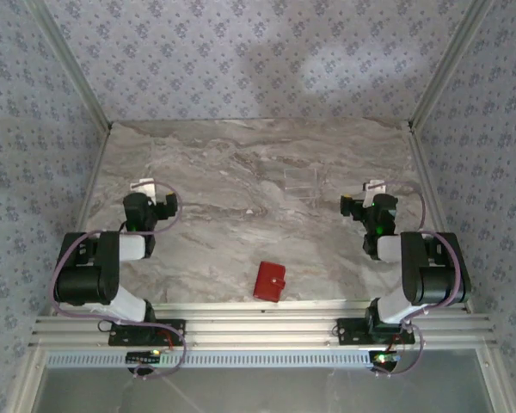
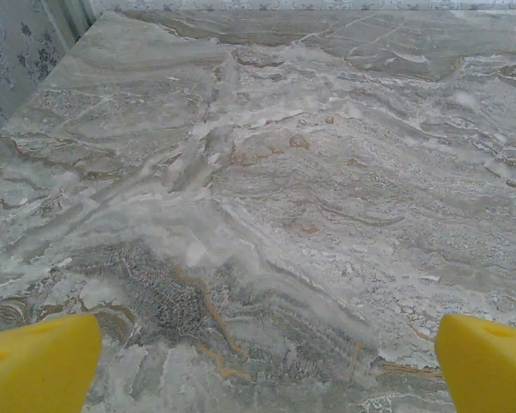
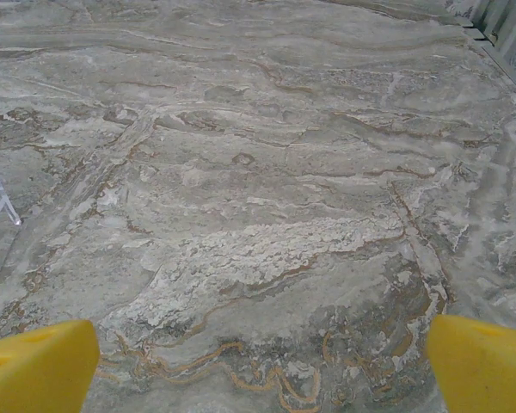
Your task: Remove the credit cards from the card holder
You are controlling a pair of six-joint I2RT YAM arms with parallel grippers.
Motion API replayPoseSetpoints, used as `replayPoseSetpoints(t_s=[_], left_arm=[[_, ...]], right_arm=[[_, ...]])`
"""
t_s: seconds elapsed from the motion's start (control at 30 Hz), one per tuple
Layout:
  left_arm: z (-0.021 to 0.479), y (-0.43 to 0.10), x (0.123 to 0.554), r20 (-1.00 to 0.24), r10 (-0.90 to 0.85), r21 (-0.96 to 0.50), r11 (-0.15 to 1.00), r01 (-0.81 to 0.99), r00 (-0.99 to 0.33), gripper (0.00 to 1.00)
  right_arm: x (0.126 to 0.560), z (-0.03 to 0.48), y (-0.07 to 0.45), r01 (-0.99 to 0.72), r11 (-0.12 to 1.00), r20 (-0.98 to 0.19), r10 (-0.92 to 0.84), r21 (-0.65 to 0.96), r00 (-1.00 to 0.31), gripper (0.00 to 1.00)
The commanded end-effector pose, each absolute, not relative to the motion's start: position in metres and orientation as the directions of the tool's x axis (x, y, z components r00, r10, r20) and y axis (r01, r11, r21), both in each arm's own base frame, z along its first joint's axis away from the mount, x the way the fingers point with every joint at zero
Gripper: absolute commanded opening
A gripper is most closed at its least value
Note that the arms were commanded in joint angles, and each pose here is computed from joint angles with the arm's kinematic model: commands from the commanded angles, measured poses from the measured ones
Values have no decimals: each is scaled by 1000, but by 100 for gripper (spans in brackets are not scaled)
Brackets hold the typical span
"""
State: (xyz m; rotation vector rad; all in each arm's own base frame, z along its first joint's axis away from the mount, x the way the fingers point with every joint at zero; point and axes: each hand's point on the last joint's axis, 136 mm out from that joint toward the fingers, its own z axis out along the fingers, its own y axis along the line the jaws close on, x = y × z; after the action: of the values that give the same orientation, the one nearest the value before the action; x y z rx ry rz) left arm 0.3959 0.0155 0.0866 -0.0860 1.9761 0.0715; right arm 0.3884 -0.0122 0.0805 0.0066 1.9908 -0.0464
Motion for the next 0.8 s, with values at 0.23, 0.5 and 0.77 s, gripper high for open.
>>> replayPoseSetpoints(t_s=[0.23, 0.5, 0.77], left_arm=[[89, 17, 398, -925, -30, 4, 996, -89, -379, 100], [88, 17, 398, -924, -32, 2, 996, -90, -380, 100], [88, 17, 398, -925, -32, 1, 996, -89, -379, 100]], right_arm=[[391, 84, -14, 34, 999, -919, -25, -42, -393, 100], [391, 84, -14, 25, 999, -919, -13, -25, -394, 100], [392, 84, -15, 27, 999, -919, -8, -21, -394, 100]])
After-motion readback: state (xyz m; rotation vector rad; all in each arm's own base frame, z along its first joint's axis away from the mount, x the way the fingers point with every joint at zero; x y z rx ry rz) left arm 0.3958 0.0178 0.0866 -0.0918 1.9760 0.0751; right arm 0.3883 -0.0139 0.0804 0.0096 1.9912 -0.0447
